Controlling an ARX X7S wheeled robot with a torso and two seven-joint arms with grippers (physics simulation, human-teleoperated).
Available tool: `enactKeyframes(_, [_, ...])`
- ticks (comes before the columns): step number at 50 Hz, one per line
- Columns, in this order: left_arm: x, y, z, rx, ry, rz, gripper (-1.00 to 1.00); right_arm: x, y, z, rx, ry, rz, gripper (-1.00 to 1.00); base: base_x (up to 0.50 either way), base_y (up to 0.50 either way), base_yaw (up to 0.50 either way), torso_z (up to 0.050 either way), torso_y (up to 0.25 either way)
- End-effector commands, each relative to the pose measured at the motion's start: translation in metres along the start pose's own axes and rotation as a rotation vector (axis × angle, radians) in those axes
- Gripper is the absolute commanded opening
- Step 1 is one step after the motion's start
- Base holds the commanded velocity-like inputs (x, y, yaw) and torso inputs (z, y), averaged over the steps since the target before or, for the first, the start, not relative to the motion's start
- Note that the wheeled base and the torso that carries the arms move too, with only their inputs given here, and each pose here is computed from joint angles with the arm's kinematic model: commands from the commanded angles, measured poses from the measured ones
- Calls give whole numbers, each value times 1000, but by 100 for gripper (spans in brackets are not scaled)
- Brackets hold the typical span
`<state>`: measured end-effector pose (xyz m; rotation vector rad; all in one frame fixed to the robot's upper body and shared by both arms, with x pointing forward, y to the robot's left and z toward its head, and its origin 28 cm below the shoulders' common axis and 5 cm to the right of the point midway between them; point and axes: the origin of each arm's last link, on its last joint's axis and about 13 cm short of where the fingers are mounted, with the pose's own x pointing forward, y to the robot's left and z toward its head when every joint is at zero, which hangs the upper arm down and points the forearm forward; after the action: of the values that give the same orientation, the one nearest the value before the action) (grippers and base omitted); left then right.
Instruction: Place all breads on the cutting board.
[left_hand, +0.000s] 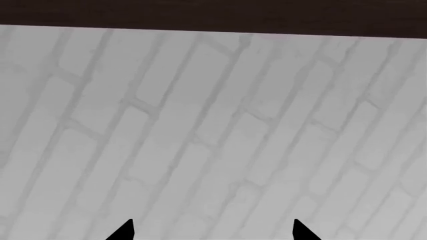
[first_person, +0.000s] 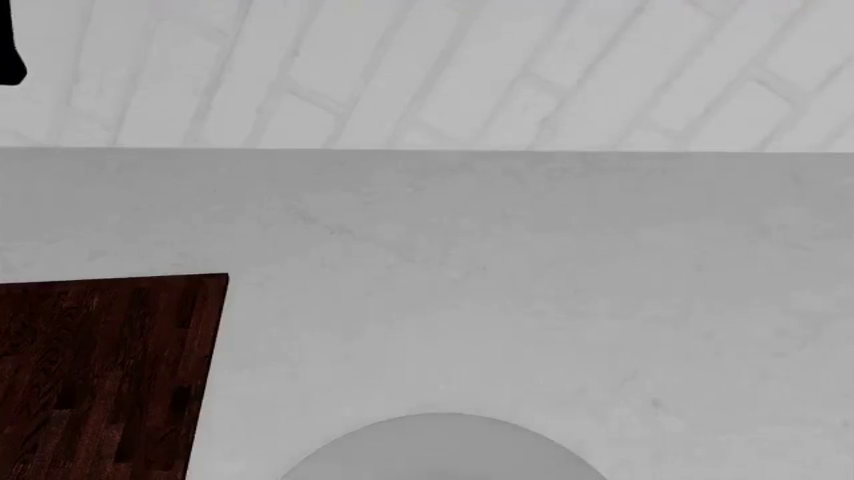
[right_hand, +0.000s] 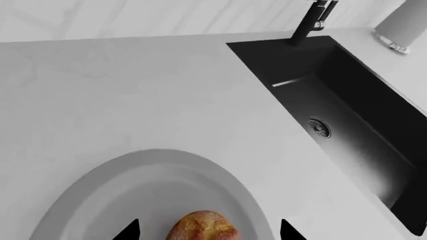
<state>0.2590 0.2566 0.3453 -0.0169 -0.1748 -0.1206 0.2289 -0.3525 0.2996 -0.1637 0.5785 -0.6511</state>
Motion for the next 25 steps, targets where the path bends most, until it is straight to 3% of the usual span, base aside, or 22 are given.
enactKeyframes(1, [2,0,-1,8,3,2,100,17,11,-2,-13,41,25,100,0,0,0,0,0])
enactKeyframes(25, [4,0,-4,9,11,-2,100,40,10,-4,2,123,-1,100,0,0,0,0,0])
